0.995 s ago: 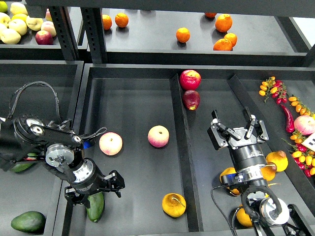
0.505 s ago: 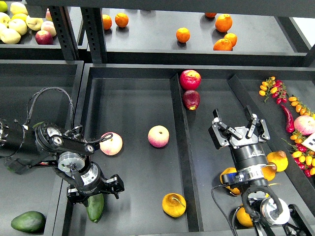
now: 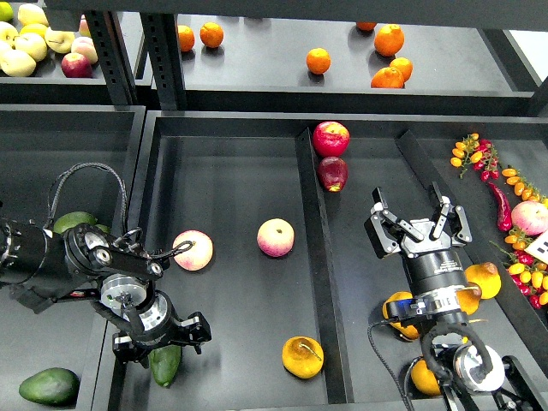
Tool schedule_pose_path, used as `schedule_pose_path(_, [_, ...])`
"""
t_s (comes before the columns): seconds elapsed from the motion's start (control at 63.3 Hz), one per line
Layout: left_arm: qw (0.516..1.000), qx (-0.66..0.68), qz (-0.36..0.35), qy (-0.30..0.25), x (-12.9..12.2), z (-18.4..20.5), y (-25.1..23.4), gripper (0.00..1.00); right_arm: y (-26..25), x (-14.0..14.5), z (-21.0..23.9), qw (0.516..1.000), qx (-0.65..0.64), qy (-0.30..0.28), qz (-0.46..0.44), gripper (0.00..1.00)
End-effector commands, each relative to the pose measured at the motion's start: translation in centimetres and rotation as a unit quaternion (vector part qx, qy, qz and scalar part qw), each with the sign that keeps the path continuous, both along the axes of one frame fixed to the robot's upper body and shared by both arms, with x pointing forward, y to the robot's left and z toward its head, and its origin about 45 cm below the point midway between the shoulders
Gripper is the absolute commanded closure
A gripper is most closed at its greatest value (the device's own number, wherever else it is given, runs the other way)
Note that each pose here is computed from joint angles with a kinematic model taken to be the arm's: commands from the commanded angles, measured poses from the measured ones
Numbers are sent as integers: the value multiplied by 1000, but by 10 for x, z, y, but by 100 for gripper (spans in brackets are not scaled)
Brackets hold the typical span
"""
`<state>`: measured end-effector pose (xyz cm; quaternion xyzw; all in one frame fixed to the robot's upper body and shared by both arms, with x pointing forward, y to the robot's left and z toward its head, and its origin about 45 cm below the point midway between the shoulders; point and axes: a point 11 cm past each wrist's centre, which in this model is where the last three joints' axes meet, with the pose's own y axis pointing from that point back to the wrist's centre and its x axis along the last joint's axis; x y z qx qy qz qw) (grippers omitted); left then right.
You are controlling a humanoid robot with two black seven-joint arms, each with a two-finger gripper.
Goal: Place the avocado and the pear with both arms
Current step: 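Lower the left gripper and close it around the green avocado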
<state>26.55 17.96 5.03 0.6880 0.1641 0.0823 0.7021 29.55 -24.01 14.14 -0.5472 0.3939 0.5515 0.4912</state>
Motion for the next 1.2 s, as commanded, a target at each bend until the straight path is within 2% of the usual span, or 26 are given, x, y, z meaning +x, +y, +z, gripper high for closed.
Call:
schedule_pose_path(0.0, [1000, 2, -3, 2, -2, -3, -2, 1, 0, 0, 1, 1000, 1, -5, 0, 0])
schedule_pose_path(1.184, [1000, 20, 0, -23, 13, -11, 2, 4, -1, -1, 4, 1000, 3, -20, -3, 0])
